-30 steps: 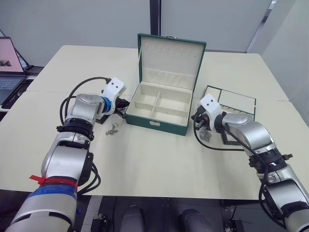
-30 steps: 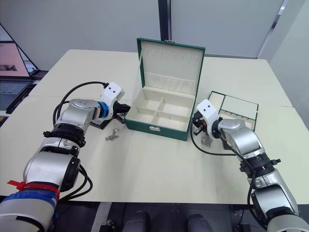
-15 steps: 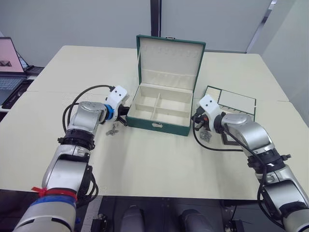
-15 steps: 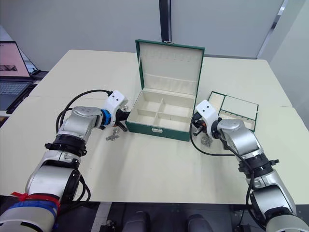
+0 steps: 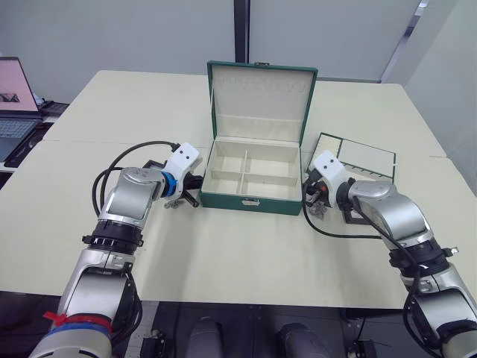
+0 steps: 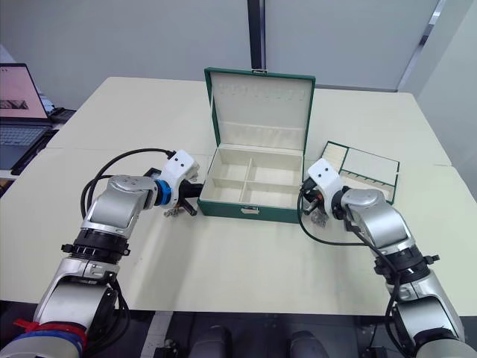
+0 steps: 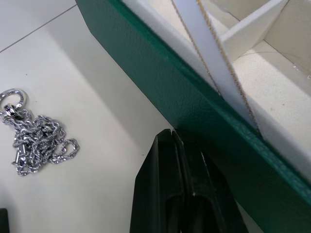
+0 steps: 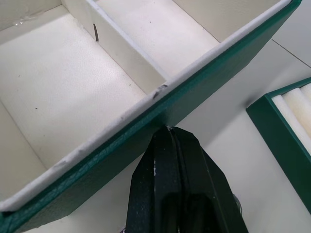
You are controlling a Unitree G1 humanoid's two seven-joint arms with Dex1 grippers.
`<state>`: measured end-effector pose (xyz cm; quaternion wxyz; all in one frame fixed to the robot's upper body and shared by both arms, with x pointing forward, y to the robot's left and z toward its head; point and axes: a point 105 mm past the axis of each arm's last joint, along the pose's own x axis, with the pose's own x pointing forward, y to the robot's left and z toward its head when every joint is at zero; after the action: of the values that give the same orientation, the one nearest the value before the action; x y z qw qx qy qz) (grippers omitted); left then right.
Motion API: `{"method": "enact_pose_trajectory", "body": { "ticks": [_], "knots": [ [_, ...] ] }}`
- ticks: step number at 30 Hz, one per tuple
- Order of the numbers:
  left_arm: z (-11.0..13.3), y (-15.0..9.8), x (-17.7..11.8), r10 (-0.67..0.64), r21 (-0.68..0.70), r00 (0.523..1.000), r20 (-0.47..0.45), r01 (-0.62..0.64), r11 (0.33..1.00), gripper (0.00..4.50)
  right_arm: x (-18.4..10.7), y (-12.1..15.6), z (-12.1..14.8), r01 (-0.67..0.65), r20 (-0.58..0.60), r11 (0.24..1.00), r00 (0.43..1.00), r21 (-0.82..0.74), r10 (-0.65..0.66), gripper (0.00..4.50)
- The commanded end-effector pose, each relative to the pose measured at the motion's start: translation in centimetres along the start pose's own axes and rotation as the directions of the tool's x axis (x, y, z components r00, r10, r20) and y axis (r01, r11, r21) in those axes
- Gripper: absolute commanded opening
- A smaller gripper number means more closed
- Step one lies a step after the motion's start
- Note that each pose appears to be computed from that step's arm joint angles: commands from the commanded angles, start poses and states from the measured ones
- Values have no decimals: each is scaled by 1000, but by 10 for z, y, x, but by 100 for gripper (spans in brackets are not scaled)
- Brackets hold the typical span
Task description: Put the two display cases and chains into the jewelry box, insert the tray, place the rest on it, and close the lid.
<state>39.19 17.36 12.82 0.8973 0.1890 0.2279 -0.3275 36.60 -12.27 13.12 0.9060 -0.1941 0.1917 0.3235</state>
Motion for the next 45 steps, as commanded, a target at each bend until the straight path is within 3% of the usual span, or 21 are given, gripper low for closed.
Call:
{"method": "enact_pose_trajectory", "body": {
  "ticks": [1, 11, 30, 36, 41, 45],
  "knots": [
    [19, -32, -1, -125, 48, 990, 70, 122, 991, 0, -2, 25, 20, -90, 81, 995, 992, -36, 93, 2],
    [2, -39, -13, -118, 24, 993, 30, 118, 993, 0, -6, 34, 16, -116, 66, 993, 991, -26, 118, 2],
    [-6, -13, -29, -30, 10, 1000, 8, 30, 999, 0, -18, 16, 10, -61, 43, 997, 997, -41, 63, 2],
    [-4, -3, -39, 18, -3, 999, 39, -18, 1000, 0, -25, 8, 8, -39, 37, 998, 998, -58, 41, 2],
    [-1, 8, -63, 54, 13, 993, 107, -56, 998, 0, -52, 4, 6, -46, 31, 994, 998, -98, 50, 2],
    [12, -11, -106, -46, 71, 962, 268, 27, 997, 0, -85, 27, 7, -181, 58, 978, 980, -99, 188, 2]
  ]
}}
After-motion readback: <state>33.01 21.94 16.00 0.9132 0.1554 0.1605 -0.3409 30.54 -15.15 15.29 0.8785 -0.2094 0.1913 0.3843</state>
